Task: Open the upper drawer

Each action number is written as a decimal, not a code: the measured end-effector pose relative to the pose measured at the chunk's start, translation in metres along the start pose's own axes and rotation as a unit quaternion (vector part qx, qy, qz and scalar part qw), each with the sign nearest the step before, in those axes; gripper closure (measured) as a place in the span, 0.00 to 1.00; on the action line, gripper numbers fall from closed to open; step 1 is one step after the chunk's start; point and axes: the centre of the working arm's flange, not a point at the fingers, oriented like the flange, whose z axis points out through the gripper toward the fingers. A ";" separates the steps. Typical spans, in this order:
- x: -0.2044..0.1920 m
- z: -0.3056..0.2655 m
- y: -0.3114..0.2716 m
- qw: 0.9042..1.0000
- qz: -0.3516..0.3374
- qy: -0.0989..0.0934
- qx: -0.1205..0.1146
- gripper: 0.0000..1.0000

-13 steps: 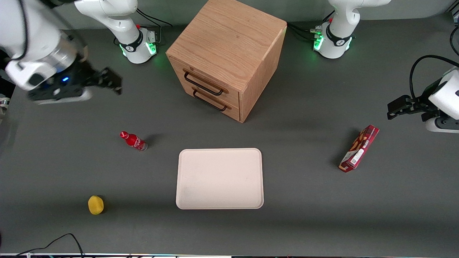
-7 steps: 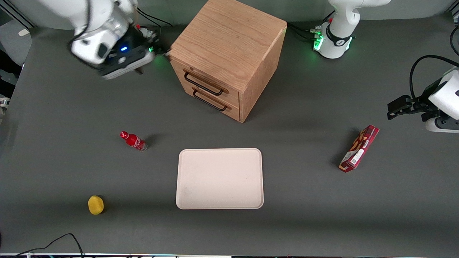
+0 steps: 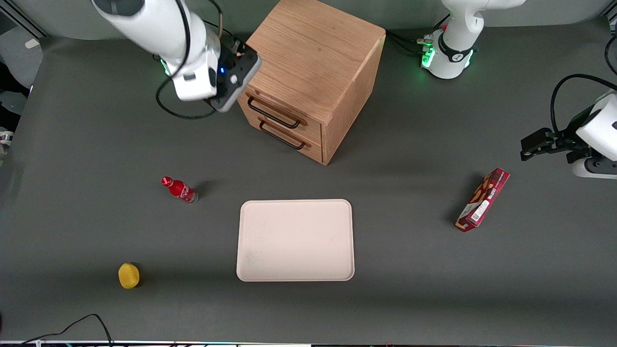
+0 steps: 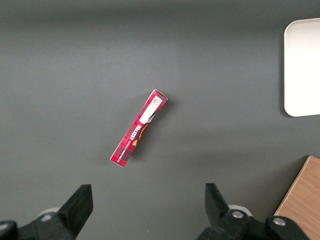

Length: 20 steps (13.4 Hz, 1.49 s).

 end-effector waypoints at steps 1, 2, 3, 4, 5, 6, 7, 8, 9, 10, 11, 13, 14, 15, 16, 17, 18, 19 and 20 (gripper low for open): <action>0.005 0.013 0.013 1.000 -0.010 -0.002 0.011 0.00; 0.009 0.027 0.023 1.000 -0.013 -0.001 0.023 0.00; 0.014 0.042 0.032 0.999 -0.011 -0.001 0.032 0.00; 0.017 0.057 0.038 0.999 -0.008 -0.003 0.038 0.00; 0.019 0.072 0.044 0.999 -0.008 -0.005 0.041 0.00; 0.019 0.086 0.048 0.999 -0.010 -0.007 0.043 0.00; 0.019 0.098 0.052 0.999 -0.011 -0.008 0.044 0.00; 0.018 0.108 0.054 0.999 -0.012 -0.009 0.044 0.00; 0.018 0.116 0.057 0.999 -0.011 -0.008 0.044 0.00; 0.018 0.122 0.058 0.999 -0.009 -0.007 0.044 0.00; 0.018 0.127 0.059 0.999 -0.006 -0.003 0.048 0.00; 0.019 0.137 0.060 0.998 -0.001 0.004 0.056 0.00; 0.019 0.142 0.060 0.998 0.000 0.006 0.055 0.00; 0.019 0.146 0.060 0.998 0.001 0.008 0.054 0.00; 0.019 0.149 0.060 0.999 0.002 0.009 0.054 0.00; 0.018 0.153 0.061 0.999 0.003 0.008 0.053 0.00; 0.017 0.156 0.061 0.999 0.003 0.007 0.054 0.00; 0.017 0.158 0.061 0.999 0.004 0.008 0.053 0.00; 0.018 0.160 0.061 0.999 0.004 0.009 0.053 0.00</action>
